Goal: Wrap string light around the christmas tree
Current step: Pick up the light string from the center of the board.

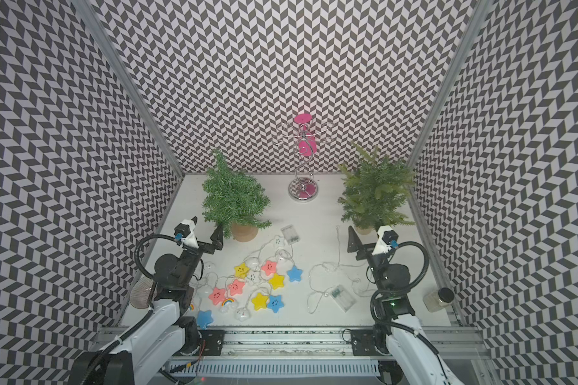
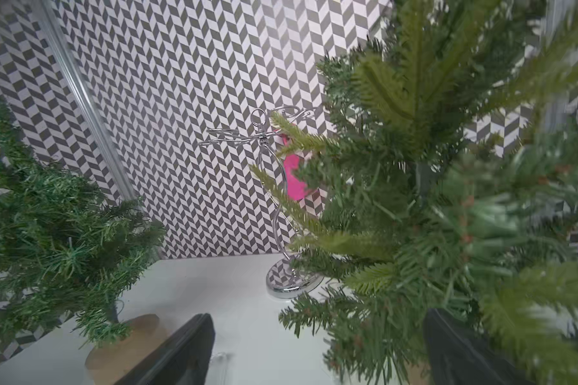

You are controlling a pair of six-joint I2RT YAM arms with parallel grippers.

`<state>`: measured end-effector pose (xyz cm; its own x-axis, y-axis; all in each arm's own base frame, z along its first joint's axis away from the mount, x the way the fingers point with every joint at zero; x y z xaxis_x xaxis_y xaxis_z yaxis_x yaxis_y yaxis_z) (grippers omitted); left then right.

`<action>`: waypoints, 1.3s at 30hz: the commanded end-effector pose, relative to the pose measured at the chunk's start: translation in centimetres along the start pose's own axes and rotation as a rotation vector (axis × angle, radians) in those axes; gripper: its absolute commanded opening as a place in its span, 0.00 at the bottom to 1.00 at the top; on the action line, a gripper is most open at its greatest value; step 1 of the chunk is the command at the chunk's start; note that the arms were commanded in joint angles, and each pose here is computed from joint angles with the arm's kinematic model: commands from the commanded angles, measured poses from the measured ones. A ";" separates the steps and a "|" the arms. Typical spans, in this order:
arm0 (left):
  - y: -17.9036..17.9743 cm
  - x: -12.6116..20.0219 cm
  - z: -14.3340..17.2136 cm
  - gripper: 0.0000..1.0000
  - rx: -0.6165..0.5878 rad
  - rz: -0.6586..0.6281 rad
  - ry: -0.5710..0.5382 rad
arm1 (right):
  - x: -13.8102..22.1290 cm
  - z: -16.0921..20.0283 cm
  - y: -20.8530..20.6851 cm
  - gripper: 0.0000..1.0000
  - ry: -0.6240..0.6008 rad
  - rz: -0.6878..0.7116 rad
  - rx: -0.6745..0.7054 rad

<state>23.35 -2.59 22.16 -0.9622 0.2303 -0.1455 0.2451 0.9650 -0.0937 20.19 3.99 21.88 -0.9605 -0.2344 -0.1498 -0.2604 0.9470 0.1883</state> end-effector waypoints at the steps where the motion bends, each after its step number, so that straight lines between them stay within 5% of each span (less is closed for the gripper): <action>1: 0.0 0.0 -0.7 0.99 0.190 -0.018 0.014 | 0.2 -0.9 0.3 0.99 0.027 0.000 -0.112; 5: -0.1 1.0 -2.4 0.99 0.366 -0.049 0.005 | 1.5 -3.3 1.6 0.99 0.021 -0.087 -0.274; 8: -0.8 2.4 -2.9 0.99 0.452 0.004 -0.033 | 3.3 -4.4 3.5 0.99 -0.045 -0.285 -0.290; 13: -2.7 4.0 -4.1 0.99 0.476 0.204 -0.088 | 3.9 -7.9 6.5 0.99 -0.011 -0.547 -0.222; 16: -3.5 3.9 -4.5 0.99 0.478 0.265 -0.034 | 2.8 -7.7 7.3 0.99 0.033 -0.584 -0.214; 26: -9.0 1.6 -1.8 0.90 0.378 0.312 0.199 | -5.1 -1.4 15.6 0.99 0.353 -0.518 -0.050; 32: -10.3 1.7 0.9 0.75 0.377 0.346 0.277 | -10.9 6.2 16.2 0.98 0.597 -0.367 0.009; 39: -10.2 1.8 5.2 0.62 0.352 0.252 0.401 | -14.9 14.0 14.7 0.90 0.799 -0.363 0.008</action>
<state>19.63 -12.60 19.05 -0.7985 0.5868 0.1345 0.4790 0.7546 -0.4485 30.33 24.54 14.22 -0.6036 -0.6015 0.5233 -0.5644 0.7860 0.2524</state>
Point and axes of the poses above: each gripper's point midway between its finger pads, its own x axis back along the fingers, its own y axis along the line the jaws close on, z = x × y, the point moved 8 cm from there along x, back along the fingers, and after that the axes turned 3 degrees about x, right-handed, at the moved point
